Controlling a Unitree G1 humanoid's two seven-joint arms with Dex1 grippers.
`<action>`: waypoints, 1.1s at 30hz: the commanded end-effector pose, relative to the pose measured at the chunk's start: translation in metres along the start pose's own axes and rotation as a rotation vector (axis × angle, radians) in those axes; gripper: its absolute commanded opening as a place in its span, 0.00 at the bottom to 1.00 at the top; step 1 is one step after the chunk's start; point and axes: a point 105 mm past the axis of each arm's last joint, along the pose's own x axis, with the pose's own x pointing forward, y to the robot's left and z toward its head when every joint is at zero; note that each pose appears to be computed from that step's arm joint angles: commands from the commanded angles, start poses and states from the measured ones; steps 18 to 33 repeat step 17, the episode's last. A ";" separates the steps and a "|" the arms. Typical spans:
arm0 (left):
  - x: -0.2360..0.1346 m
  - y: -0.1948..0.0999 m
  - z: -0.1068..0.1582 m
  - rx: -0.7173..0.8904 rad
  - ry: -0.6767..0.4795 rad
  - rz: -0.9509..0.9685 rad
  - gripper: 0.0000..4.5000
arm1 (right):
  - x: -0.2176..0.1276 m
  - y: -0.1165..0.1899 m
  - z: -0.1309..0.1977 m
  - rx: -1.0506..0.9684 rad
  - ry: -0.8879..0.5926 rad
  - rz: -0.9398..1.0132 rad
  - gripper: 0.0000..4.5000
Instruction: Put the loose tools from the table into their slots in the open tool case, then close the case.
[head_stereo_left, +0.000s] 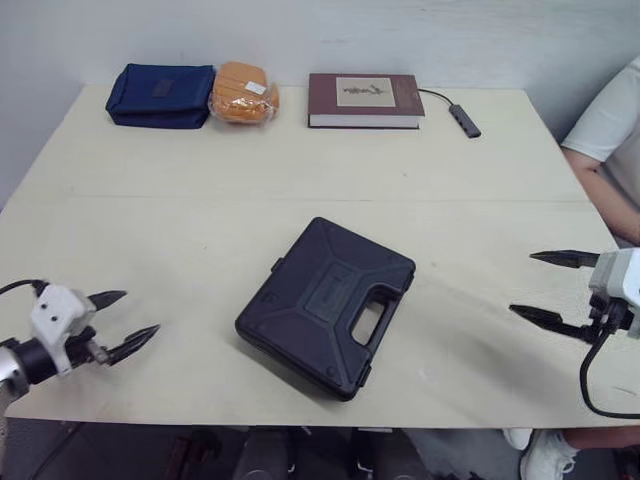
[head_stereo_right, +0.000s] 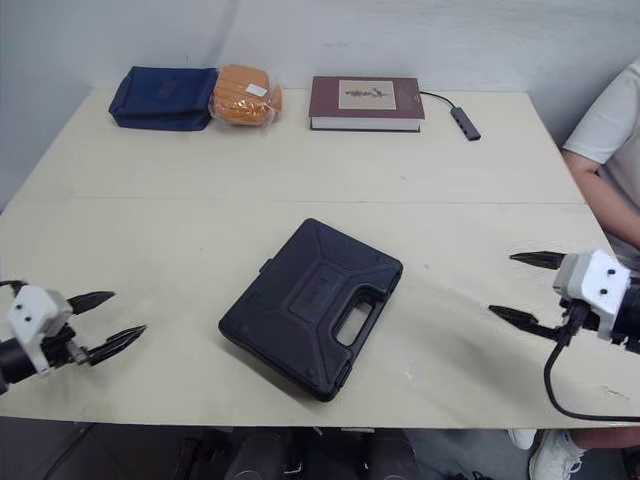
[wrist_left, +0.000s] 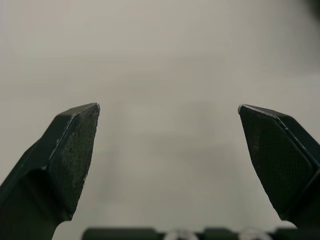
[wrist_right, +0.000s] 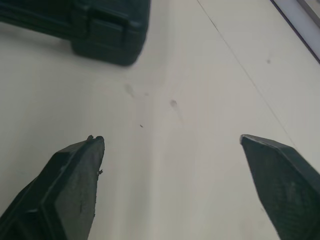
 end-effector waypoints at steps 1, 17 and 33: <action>-0.019 0.022 -0.003 0.037 0.021 0.100 1.00 | -0.007 -0.014 0.005 -0.059 0.006 -0.034 0.99; -0.008 0.022 -0.003 0.044 -0.040 0.164 1.00 | 0.010 -0.014 0.004 -0.069 -0.031 -0.056 0.99; -0.008 0.022 -0.003 0.044 -0.040 0.164 1.00 | 0.010 -0.014 0.004 -0.069 -0.031 -0.056 0.99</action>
